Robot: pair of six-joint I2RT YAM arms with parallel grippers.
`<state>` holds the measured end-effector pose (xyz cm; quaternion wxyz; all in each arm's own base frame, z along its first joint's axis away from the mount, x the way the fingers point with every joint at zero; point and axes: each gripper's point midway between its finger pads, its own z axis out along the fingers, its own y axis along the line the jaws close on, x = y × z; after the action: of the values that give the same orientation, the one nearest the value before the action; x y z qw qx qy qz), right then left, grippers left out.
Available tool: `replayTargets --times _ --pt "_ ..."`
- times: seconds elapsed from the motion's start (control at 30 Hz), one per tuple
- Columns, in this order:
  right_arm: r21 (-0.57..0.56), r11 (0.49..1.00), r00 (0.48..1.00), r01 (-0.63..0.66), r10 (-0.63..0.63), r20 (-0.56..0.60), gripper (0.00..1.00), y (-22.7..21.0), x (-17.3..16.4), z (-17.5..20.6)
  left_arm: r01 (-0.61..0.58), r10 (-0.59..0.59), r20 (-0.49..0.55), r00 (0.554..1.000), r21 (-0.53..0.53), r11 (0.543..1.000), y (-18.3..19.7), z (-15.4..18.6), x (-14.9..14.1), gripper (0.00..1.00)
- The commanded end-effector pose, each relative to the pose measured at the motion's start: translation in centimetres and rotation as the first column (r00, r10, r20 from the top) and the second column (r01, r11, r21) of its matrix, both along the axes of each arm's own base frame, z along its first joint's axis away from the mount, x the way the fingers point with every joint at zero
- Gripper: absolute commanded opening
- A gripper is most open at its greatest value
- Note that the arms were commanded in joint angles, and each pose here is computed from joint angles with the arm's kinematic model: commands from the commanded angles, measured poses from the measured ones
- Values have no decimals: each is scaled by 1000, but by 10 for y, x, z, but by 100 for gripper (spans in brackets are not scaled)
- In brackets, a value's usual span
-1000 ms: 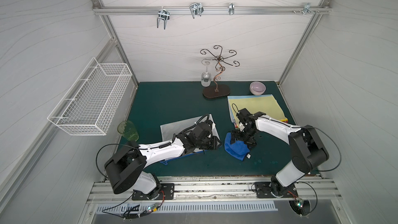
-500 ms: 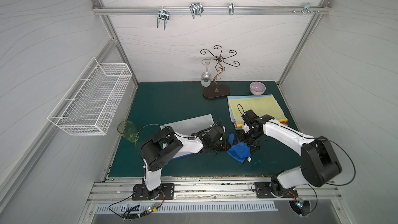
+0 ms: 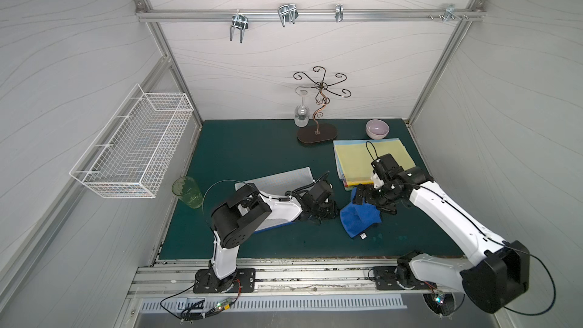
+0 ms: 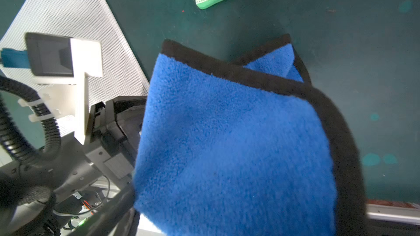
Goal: Wipe the document bag
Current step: Place the cleaning item at the center of the board.
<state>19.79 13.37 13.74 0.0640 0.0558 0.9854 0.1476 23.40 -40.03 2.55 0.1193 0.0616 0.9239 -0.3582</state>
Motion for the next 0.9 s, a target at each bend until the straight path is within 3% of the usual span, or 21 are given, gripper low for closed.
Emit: replayTargets --times 0.0,0.03,0.27,0.33,0.57,0.7,0.87 --pt "-54 999 998 8 -11 -66 99 -13 -15 -21 -26 28 80 996 -21 999 6 20 7 33" --pt "-47 999 996 17 -21 -81 96 -12 -16 -31 -25 28 105 994 -34 999 7 28 8 33" --pt "-11 999 988 36 -37 -153 51 2 2 -84 -22 29 128 991 -59 998 20 46 -1 33" --pt "-16 999 986 37 -39 -164 43 3 6 -91 -1 15 145 989 -95 995 16 54 -3 33" --pt "-17 999 983 44 -47 -180 38 7 13 -105 188 -158 154 975 -209 960 -31 67 -25 33" --pt "-14 999 981 43 -45 -187 36 9 17 -108 235 -201 159 967 -238 943 -46 66 -31 33" --pt "-14 999 982 45 -47 -181 37 8 16 -101 220 -213 58 975 -174 960 -53 30 -33 33"
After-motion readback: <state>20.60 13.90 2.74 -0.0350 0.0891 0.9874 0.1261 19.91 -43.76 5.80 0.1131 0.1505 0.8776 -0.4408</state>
